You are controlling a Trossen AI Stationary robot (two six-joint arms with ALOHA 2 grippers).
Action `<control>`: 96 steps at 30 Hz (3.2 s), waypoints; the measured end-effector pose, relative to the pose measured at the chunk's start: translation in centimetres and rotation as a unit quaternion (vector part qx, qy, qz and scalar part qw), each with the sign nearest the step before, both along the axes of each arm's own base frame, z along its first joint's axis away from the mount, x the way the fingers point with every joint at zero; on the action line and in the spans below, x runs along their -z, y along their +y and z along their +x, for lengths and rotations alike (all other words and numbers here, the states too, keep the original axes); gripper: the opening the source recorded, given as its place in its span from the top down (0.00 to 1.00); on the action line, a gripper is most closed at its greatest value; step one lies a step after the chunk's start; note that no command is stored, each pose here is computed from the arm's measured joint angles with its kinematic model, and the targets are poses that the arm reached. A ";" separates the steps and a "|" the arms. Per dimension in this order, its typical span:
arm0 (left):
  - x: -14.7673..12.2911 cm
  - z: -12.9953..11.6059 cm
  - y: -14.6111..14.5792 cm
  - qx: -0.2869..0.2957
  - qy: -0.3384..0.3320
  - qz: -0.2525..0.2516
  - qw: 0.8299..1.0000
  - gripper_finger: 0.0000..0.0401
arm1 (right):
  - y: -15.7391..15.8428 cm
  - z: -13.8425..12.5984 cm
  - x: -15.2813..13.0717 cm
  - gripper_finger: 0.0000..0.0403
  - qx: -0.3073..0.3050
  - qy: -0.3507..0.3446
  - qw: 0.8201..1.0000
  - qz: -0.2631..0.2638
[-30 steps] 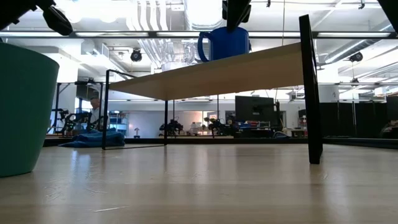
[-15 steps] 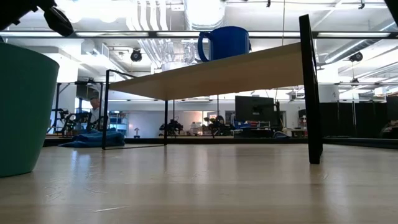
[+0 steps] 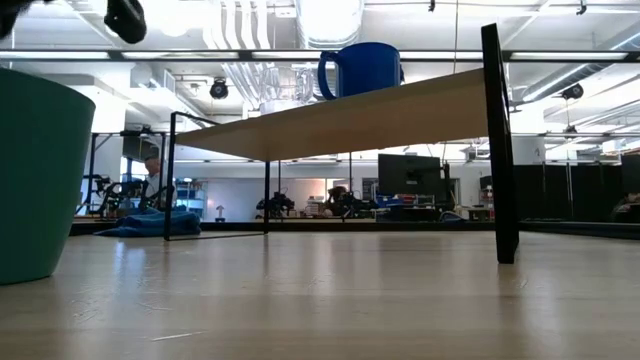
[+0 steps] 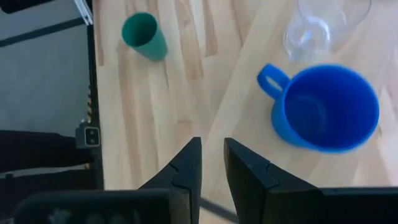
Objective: Stack small to large cups/mugs on shelf
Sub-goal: Adjust the transparent mug on the shelf
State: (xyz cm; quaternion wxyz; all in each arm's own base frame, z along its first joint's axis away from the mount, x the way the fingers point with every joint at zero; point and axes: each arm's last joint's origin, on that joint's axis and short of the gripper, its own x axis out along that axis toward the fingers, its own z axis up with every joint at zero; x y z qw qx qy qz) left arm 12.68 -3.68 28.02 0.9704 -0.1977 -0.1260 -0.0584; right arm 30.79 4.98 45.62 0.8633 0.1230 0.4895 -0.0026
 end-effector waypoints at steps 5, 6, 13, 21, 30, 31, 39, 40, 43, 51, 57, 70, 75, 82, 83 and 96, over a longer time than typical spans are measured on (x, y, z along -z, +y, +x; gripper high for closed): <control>-3.3 1.9 -1.0 0.049 0.179 -0.013 0.982 0.96 | 0.6 -0.5 -0.1 0.84 0.016 0.010 1.000 0.013; -4.1 2.2 -1.1 0.056 0.210 -0.012 0.976 0.96 | 0.8 -0.6 -0.1 0.84 0.017 0.011 1.000 0.014; -8.7 4.0 -2.3 0.126 0.392 0.017 0.911 0.96 | 1.6 -0.7 0.0 0.84 0.041 0.017 0.998 0.035; -6.8 6.9 -4.4 0.134 0.580 0.061 0.801 0.96 | 2.4 -0.7 0.1 0.84 0.036 0.020 0.999 0.034; -4.0 9.3 -7.2 0.176 0.633 0.052 0.752 0.96 | 2.4 -0.3 0.5 0.84 0.043 0.017 0.999 0.002; -3.8 9.5 -7.4 0.176 0.638 0.053 0.748 0.96 | 2.2 -0.2 0.5 0.84 0.046 0.012 0.999 -0.015; -1.7 11.3 -8.3 0.158 0.665 0.036 0.729 0.96 | -0.1 0.2 0.4 0.84 0.075 -0.004 0.993 -0.095; -1.4 11.6 -8.4 0.156 0.670 0.036 0.725 0.96 | -0.4 0.4 0.3 0.84 0.078 -0.009 0.990 -0.113; -0.8 12.1 -8.7 0.155 0.676 0.038 0.720 0.96 | -1.7 0.8 0.2 0.85 0.085 -0.023 0.986 -0.140; -0.9 12.6 -9.1 0.174 0.658 0.028 0.732 0.96 | -4.5 2.1 1.0 0.97 0.079 -0.008 0.989 -0.126; -1.5 12.2 -8.9 0.172 0.653 0.016 0.737 0.96 | -5.1 4.5 2.8 0.98 0.051 0.004 0.992 -0.111; -1.4 12.1 -9.0 0.173 0.653 0.017 0.737 0.96 | -7.8 10.4 9.2 0.98 0.057 0.068 0.989 -0.120; -1.4 12.1 -9.0 0.173 0.653 0.017 0.737 0.96 | -8.1 11.0 10.2 0.98 0.050 0.078 0.990 -0.110; -1.4 12.1 -9.0 0.173 0.654 0.017 0.737 0.96 | -8.8 12.1 10.7 0.98 0.039 0.052 0.994 -0.083; -1.4 12.1 -8.9 0.173 0.654 0.017 0.736 0.96 | -8.9 12.2 10.8 0.98 0.040 0.047 0.995 -0.081; -1.0 11.9 -8.9 0.173 0.658 0.022 0.733 0.96 | -11.2 13.1 10.9 0.98 0.060 0.010 0.994 -0.086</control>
